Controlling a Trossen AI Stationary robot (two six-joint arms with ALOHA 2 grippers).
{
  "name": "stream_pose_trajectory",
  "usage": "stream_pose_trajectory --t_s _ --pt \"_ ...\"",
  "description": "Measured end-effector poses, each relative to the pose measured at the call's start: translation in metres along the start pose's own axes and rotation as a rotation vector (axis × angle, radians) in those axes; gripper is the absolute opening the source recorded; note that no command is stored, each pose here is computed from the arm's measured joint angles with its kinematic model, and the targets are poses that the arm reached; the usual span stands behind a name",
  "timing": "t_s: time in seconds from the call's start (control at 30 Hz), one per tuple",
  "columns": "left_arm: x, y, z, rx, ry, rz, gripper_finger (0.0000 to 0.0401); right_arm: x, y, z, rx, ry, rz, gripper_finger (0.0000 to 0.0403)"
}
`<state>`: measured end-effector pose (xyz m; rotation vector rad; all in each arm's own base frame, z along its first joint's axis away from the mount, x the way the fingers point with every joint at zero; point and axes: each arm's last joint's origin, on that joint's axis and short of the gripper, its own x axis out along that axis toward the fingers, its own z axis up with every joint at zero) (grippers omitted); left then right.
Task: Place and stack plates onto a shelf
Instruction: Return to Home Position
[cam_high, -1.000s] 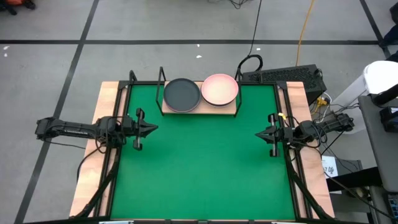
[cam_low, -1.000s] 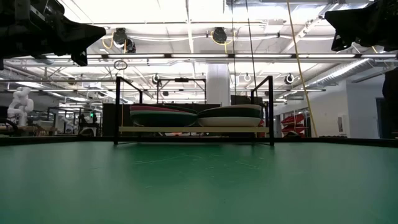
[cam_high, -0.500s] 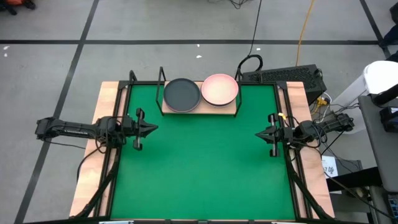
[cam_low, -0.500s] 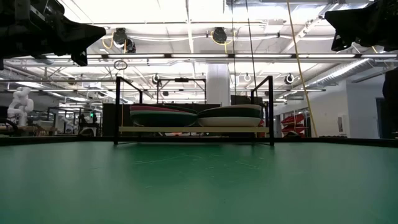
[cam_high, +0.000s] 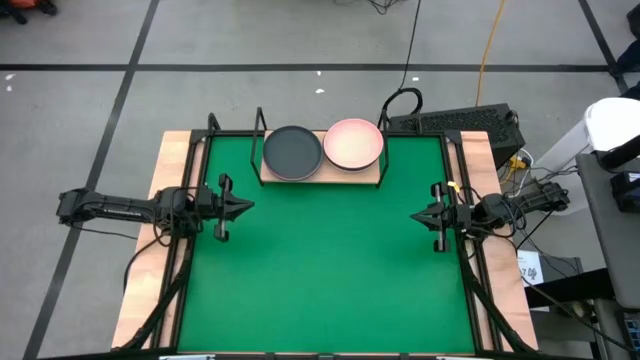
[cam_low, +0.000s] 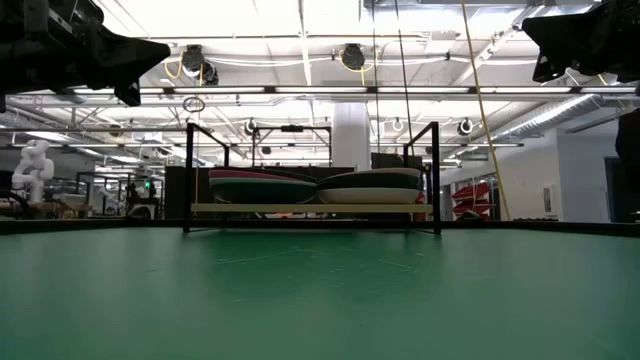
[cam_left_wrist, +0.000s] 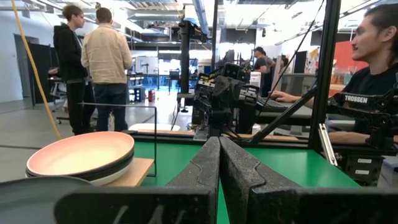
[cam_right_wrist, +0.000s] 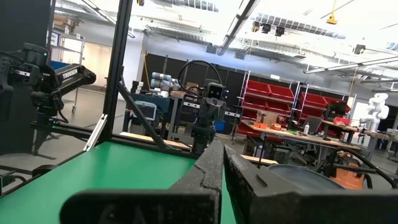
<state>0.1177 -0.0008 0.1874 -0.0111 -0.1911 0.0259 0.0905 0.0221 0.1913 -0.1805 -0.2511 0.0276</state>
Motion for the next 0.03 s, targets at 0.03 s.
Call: stream_pose_trajectory --t_s 0.03 --pt "0.0000 0.0000 0.0000 0.000 0.000 0.000 0.0012 0.0000 0.0000 0.0000 0.000 0.000 0.000 0.0000"
